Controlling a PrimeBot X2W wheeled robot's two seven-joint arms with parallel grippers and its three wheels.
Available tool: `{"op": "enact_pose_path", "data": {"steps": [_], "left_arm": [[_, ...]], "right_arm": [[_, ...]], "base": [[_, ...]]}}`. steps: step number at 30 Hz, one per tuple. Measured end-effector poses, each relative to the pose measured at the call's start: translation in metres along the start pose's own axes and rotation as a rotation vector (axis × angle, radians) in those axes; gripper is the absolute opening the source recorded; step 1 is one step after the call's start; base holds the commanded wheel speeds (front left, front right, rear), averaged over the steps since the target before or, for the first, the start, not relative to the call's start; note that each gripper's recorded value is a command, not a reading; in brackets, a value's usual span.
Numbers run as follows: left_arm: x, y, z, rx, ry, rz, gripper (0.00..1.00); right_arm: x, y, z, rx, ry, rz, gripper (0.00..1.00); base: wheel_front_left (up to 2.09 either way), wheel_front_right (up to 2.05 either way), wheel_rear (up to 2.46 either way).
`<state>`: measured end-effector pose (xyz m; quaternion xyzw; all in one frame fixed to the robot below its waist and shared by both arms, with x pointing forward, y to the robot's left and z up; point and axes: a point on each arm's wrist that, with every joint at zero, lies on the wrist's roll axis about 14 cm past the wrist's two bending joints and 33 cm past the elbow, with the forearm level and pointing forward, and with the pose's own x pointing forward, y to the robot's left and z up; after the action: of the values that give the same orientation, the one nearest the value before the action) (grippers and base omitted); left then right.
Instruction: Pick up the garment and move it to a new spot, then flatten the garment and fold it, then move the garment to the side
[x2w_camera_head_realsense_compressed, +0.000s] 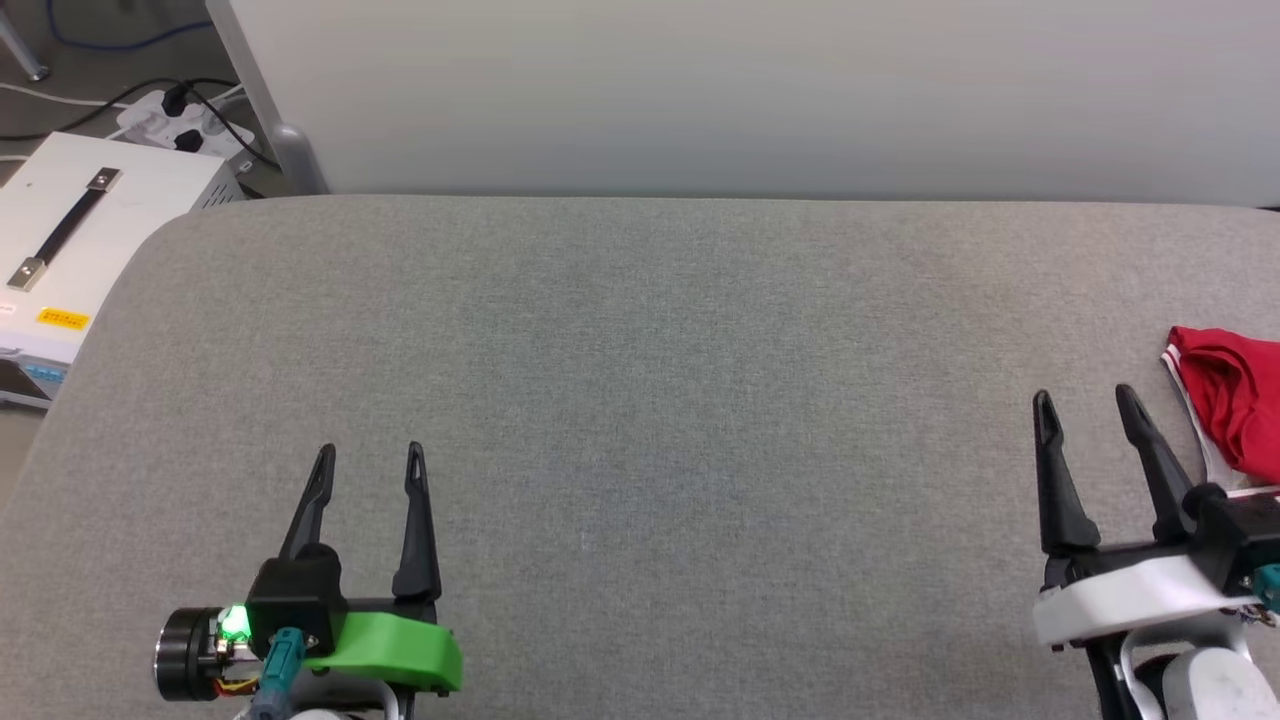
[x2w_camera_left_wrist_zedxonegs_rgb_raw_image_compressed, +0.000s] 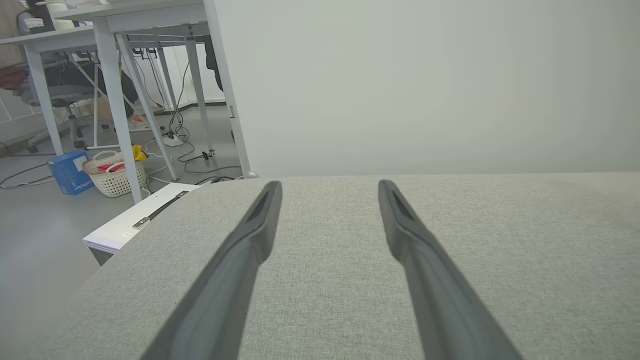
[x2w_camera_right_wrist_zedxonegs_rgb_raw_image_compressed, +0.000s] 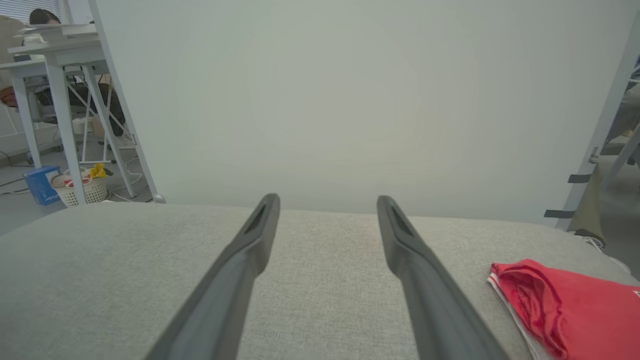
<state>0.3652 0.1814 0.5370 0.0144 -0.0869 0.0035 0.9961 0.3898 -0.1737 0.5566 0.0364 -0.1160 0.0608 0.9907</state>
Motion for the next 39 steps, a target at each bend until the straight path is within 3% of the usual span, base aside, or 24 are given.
{"op": "enact_pose_path", "data": {"steps": [11, 25, 26, 39], "left_arm": [[-0.013, -0.008, -0.003, -0.020, 0.014, -0.026, 1.00], [-0.016, -0.012, -0.002, -0.026, 0.015, -0.043, 1.00], [-0.016, -0.012, -0.002, -0.027, 0.015, -0.043, 0.00], [-0.016, -0.012, -0.005, -0.026, 0.033, -0.044, 0.00]], "right_arm": [[-0.038, -0.005, -0.010, 0.014, 0.051, -0.044, 1.00], [-0.050, -0.007, -0.016, 0.020, 0.076, -0.059, 1.00], [-0.050, -0.007, -0.016, 0.020, 0.077, -0.059, 0.00], [-0.050, -0.006, -0.019, 0.018, 0.092, -0.058, 0.00]], "base": [[0.00, 0.00, 0.00], [0.00, 0.00, 0.00], [0.00, 0.00, 0.00], [0.00, 0.00, 0.00]]}}
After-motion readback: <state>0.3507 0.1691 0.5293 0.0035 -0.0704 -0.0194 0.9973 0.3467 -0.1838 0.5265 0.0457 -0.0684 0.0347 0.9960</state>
